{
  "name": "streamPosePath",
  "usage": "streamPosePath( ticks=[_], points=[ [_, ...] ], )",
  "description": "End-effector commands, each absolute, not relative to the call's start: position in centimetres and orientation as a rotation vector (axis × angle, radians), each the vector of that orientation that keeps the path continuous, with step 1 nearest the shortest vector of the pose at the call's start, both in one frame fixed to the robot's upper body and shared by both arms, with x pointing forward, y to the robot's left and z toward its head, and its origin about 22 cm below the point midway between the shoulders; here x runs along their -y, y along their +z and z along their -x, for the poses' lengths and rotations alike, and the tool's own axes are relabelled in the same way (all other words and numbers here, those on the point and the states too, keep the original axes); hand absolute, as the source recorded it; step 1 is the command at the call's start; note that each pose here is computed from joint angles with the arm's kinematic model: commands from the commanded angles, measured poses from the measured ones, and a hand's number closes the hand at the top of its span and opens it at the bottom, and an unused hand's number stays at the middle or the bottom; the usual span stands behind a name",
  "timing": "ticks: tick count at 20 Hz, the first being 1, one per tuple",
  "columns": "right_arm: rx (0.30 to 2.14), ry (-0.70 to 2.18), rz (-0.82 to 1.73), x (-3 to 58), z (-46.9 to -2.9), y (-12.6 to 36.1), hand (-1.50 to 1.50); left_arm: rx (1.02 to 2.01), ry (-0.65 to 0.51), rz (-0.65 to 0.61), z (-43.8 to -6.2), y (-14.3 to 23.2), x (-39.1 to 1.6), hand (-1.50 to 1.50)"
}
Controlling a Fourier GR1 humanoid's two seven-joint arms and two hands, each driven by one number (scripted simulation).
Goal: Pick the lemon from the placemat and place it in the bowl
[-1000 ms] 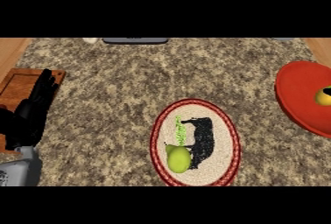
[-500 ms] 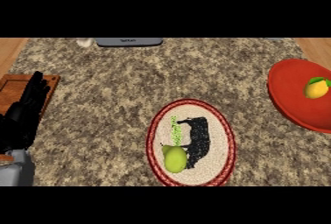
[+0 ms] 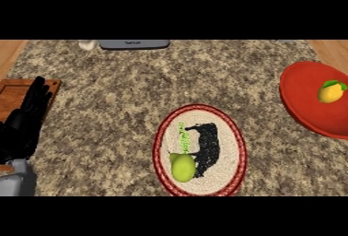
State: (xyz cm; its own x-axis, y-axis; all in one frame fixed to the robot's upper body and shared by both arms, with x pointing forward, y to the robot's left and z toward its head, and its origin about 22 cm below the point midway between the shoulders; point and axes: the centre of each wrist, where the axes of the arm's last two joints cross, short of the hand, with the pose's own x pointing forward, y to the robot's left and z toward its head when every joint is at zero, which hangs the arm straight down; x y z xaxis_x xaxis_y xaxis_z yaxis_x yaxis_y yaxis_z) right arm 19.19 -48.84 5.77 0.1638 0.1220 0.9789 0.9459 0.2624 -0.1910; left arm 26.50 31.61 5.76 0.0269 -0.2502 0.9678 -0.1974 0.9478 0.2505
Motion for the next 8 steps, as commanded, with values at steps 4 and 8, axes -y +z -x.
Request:
streamPosePath(
  ticks=[4,8],
  points=[
    [1.404,-0.823,1.098,46.7,-9.4,7.3,-1.50,1.547,-0.045,-0.355,-25.7,3.7,-30.6,0.00],
    [1.443,-0.842,1.062,46.8,-7.2,7.2,-1.50,1.557,-0.058,-0.328,-26.8,5.3,-32.0,0.00]
  ],
)
